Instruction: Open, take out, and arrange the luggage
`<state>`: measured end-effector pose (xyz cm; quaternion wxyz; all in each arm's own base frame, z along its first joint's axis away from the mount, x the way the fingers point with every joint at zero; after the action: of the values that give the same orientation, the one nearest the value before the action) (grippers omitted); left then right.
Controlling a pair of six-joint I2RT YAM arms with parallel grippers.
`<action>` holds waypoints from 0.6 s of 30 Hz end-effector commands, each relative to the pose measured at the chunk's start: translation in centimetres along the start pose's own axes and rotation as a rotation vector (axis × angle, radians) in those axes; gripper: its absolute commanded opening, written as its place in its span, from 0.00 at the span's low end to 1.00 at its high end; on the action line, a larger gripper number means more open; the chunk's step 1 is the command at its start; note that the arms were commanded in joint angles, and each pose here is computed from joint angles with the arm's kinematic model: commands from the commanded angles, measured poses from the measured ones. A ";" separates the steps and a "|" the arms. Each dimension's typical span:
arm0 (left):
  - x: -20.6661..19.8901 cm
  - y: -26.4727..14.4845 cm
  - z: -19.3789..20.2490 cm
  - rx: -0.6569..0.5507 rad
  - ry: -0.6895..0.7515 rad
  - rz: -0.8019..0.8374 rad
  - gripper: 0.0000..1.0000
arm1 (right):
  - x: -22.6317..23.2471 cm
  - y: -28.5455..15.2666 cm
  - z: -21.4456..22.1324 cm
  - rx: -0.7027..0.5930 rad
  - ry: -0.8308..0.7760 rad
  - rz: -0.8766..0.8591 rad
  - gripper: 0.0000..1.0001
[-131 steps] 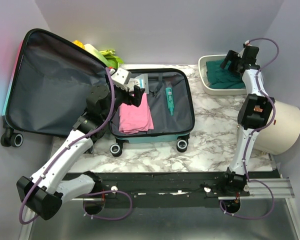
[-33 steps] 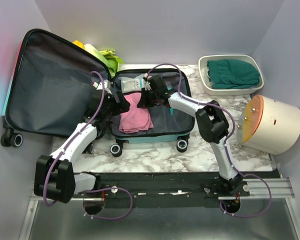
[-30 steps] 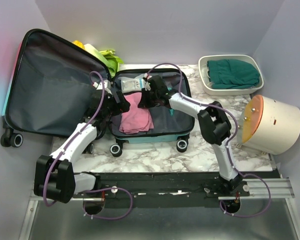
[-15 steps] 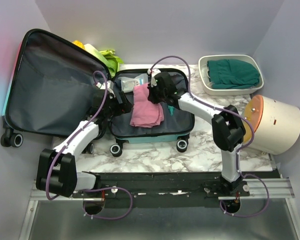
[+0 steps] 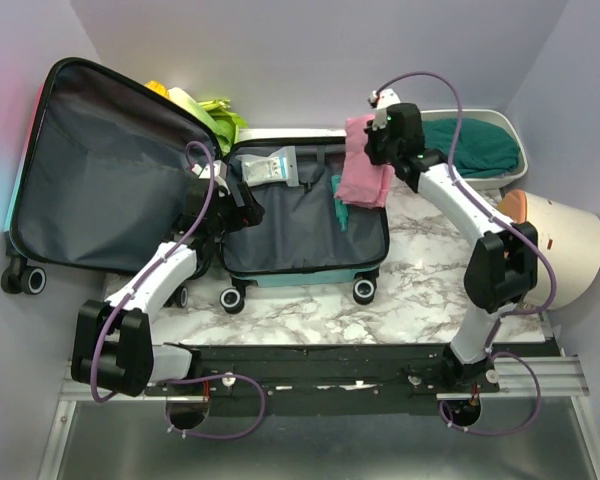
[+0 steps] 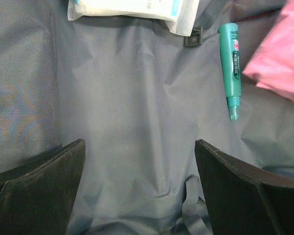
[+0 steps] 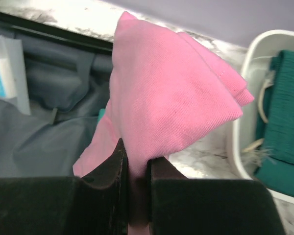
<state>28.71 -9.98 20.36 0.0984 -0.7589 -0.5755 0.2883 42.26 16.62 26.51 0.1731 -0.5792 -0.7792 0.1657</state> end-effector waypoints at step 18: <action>0.2 -0.6 -2.7 -0.094 0.038 -0.079 0.99 | -16.3 0.3 -4.0 -0.066 0.123 0.069 0.01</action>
<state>29.17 -9.46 20.95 0.1031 -0.7453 -0.6028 0.2656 46.48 2.59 30.13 0.1734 -0.6270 -0.7494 0.1236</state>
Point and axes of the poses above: each gripper's point midway between its finger pads, its own y axis out along the fingers, its own x axis along the line the jaws close on, z = x × y, the point moved 10 cm from there along -y, back along the fingers, and after that the axes turned 10 degrees about y, right-handed, at the moved point
